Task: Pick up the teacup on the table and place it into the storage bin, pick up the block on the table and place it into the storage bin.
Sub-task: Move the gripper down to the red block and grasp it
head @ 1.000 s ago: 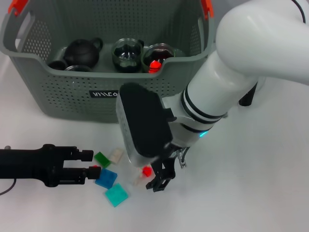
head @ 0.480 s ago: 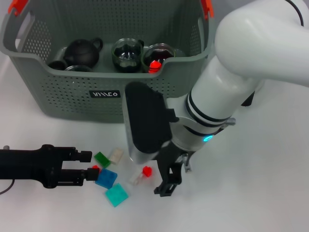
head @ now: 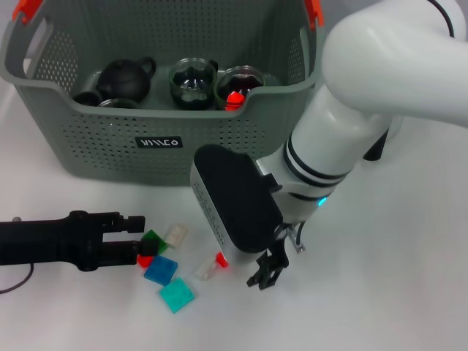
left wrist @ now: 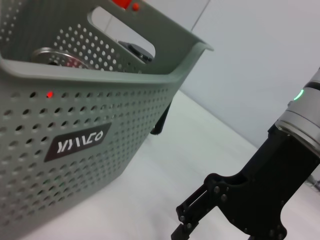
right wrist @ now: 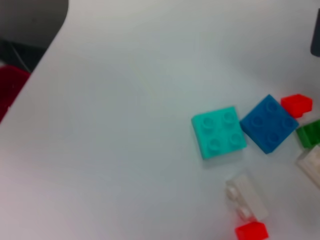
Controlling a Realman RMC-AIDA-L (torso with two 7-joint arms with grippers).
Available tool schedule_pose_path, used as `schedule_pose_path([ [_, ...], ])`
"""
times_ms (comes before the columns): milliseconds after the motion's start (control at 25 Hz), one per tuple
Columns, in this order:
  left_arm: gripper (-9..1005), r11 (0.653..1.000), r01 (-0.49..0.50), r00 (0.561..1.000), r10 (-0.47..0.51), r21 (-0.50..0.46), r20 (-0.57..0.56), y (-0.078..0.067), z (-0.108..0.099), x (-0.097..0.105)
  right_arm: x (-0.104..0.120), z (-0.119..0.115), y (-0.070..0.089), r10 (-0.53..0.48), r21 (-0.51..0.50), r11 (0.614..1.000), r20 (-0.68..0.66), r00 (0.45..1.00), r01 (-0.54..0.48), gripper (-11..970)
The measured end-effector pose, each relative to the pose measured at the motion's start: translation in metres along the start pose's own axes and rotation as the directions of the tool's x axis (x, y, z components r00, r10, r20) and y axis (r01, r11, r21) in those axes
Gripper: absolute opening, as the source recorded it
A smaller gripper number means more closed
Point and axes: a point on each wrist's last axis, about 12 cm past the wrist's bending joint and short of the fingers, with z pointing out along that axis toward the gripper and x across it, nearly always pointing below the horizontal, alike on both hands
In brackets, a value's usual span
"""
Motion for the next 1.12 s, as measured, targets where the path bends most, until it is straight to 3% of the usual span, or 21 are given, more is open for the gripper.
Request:
schedule_pose_path([
  [320,677,1.0,0.025,0.999,-0.025,0.004,0.04,-0.004,0.007,0.006,0.005,0.004,-0.011,-0.052,0.033,0.998,-0.026,0.998,0.053,854],
  [1120,677,0.999,0.039,0.999,-0.038,-0.024,0.037,-0.003,-0.004,0.014,-0.004,0.019,-0.001,-0.108,0.044,0.993,0.055,0.993,0.106,854],
])
